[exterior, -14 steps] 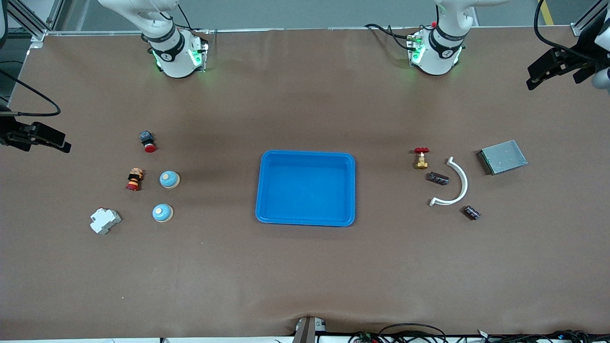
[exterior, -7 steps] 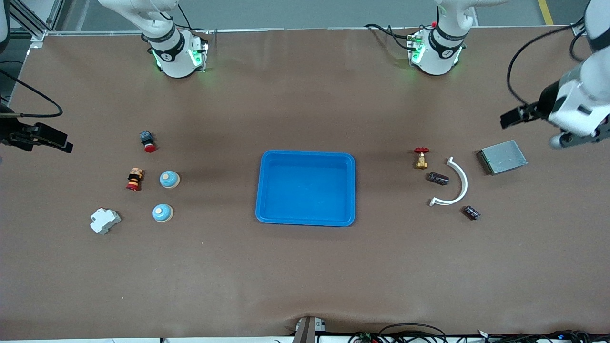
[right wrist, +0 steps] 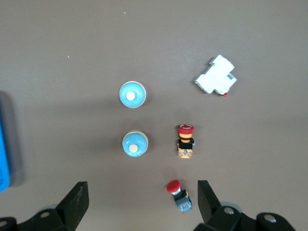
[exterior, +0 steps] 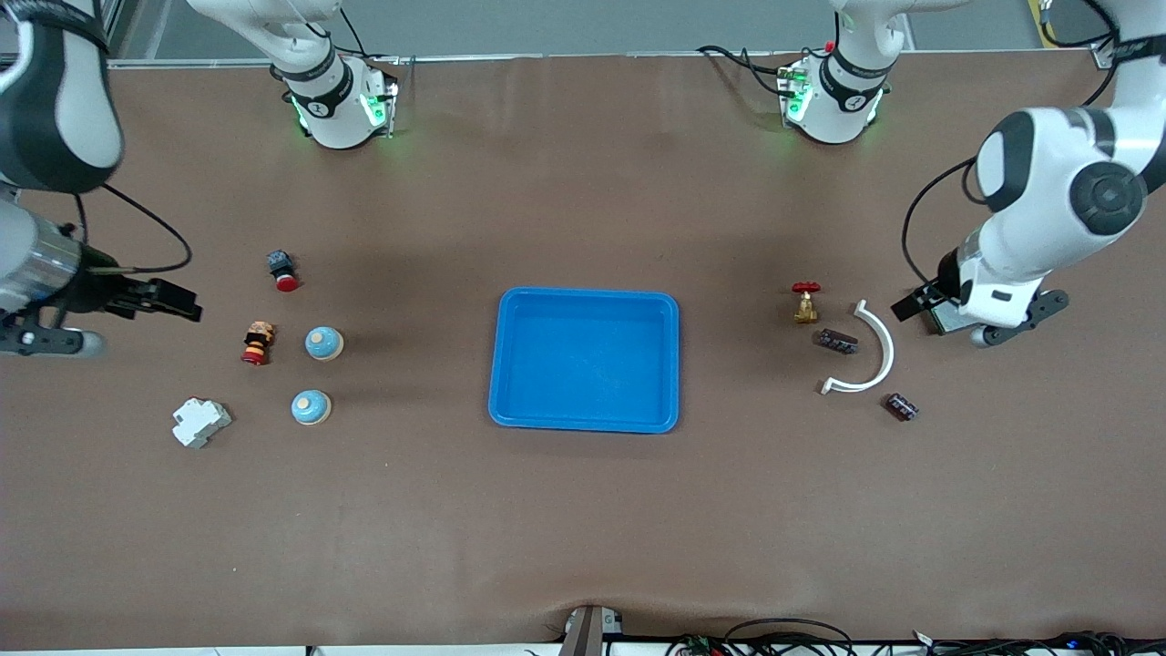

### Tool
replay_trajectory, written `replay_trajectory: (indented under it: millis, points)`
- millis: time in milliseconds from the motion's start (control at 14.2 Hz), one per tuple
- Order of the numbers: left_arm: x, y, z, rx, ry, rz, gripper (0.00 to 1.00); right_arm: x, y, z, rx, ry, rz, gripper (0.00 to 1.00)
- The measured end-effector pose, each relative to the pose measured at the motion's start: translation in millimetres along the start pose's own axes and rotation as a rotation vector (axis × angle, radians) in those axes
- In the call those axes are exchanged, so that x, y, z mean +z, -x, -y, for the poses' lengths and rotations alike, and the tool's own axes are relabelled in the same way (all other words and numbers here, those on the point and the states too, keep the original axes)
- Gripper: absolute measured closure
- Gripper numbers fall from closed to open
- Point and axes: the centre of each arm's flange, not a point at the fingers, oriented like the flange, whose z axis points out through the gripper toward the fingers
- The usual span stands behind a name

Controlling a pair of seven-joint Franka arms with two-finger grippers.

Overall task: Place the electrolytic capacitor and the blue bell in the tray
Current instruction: 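Reach the left gripper to a capacitor while the right gripper reaches a bell, then close the left gripper on the capacitor while the right gripper grips the bell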

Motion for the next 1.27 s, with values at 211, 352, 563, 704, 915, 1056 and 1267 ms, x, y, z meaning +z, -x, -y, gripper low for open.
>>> replay_trajectory:
  millis: [211,352,563,704,915,1056,1267]
  points:
    - [47,-9,-10,-0.152,0.003,0.014,0.09,53,6,13,0.007,0.002,-0.026,0.0]
    - [74,-13,-17,-0.244,0.01,0.017,0.11,88,14,18,-0.003,0.004,-0.053,0.0]
    - [102,-10,-31,-0.355,0.024,0.021,0.12,139,27,23,-0.012,0.007,-0.056,0.0]
    - [118,-4,-44,-0.403,0.033,0.028,0.13,165,30,23,-0.015,0.009,-0.058,0.0]
    - [136,2,-51,-0.424,0.028,0.043,0.16,202,34,26,-0.021,0.012,-0.078,0.0]
    - [144,3,-50,-0.425,0.023,0.05,0.21,224,35,26,-0.022,0.014,-0.075,0.0]
    - [152,5,-49,-0.426,0.013,0.062,0.24,249,39,26,-0.023,0.016,-0.09,0.0]
